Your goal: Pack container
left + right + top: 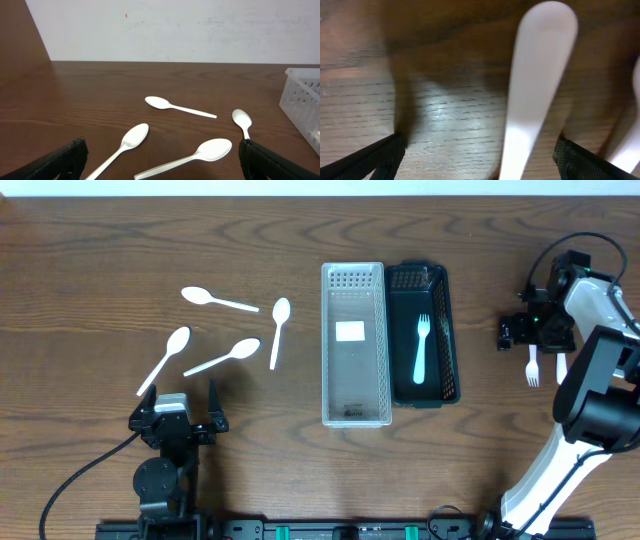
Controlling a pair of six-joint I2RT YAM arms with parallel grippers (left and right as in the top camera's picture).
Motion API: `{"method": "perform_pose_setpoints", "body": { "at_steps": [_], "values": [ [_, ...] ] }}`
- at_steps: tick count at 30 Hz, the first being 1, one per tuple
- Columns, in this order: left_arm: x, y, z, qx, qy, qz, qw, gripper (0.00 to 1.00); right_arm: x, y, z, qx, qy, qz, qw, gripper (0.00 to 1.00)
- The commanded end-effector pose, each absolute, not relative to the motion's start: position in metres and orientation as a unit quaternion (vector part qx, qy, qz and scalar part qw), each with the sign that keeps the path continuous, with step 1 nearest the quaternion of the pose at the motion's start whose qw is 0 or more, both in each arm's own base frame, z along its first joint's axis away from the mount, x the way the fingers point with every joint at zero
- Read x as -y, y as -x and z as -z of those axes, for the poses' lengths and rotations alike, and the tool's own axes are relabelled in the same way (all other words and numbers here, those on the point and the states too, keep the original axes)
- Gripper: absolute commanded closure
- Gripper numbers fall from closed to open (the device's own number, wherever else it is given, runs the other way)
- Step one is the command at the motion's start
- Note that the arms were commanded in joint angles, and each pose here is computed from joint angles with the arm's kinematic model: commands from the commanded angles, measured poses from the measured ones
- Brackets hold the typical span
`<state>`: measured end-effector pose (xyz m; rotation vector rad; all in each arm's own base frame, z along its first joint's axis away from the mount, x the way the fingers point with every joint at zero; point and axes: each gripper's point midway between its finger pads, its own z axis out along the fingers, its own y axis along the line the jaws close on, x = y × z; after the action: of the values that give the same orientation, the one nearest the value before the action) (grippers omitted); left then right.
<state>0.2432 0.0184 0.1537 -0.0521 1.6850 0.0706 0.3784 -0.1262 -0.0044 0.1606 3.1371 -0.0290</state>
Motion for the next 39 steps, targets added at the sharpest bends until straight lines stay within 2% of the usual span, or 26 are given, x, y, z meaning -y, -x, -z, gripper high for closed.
{"method": "perform_pose_setpoints", "body": {
  "at_steps": [1,3,6,7,9,10,15,20,25,30,39],
  "values": [
    [-0.022,-0.243,-0.136,-0.761,0.026,-0.041,0.647,0.02,0.133,-0.369,0.01,-0.998,-0.065,0.008,-0.01,0.04],
    [-0.022,-0.243,-0.136,-0.761,0.026,-0.041,0.647,0.02,0.135,-0.368,0.01,-0.998,-0.067,0.009,-0.01,0.21],
    [-0.022,-0.243,-0.135,-0.761,0.026,-0.041,0.647,0.02,0.135,-0.368,0.01,-0.998,-0.068,0.009,-0.01,0.65],
    [-0.022,-0.243,-0.136,-0.761,0.026,-0.041,0.647,0.02,0.135,-0.368,0.01,-0.997,-0.07,0.011,-0.01,0.76],
    [-0.022,-0.243,-0.136,-0.761,0.026,-0.041,0.647,0.02,0.135,-0.368,0.009,-0.997,-0.073,0.011,-0.011,0.96],
    [-0.022,-0.243,-0.135,-0.761,0.026,-0.041,0.647,0.02,0.135,-0.367,0.009,-0.997,-0.077,0.011,-0.012,0.99],
    [-0.022,-0.243,-0.136,-0.761,0.026,-0.041,0.647,0.02,0.133,-0.37,-0.003,-0.997,-0.08,0.009,-0.017,0.99],
    [-0.022,-0.243,-0.136,-0.761,0.026,-0.041,0.647,0.02,0.121,-0.389,-0.049,-0.997,-0.077,0.004,-0.011,0.99],
    [-0.022,-0.243,-0.136,-0.761,0.026,-0.041,0.647,0.02,0.073,-0.409,-0.118,-0.997,-0.049,-0.055,0.012,0.99],
    [-0.022,-0.243,-0.136,-0.761,0.026,-0.041,0.647,0.02,0.006,-0.408,-0.174,-0.99,-0.012,-0.136,0.021,0.96],
    [-0.022,-0.243,-0.136,-0.761,0.026,-0.041,0.647,0.02,-0.075,-0.39,-0.169,-0.99,0.053,-0.128,-0.02,0.93]
  ]
}}
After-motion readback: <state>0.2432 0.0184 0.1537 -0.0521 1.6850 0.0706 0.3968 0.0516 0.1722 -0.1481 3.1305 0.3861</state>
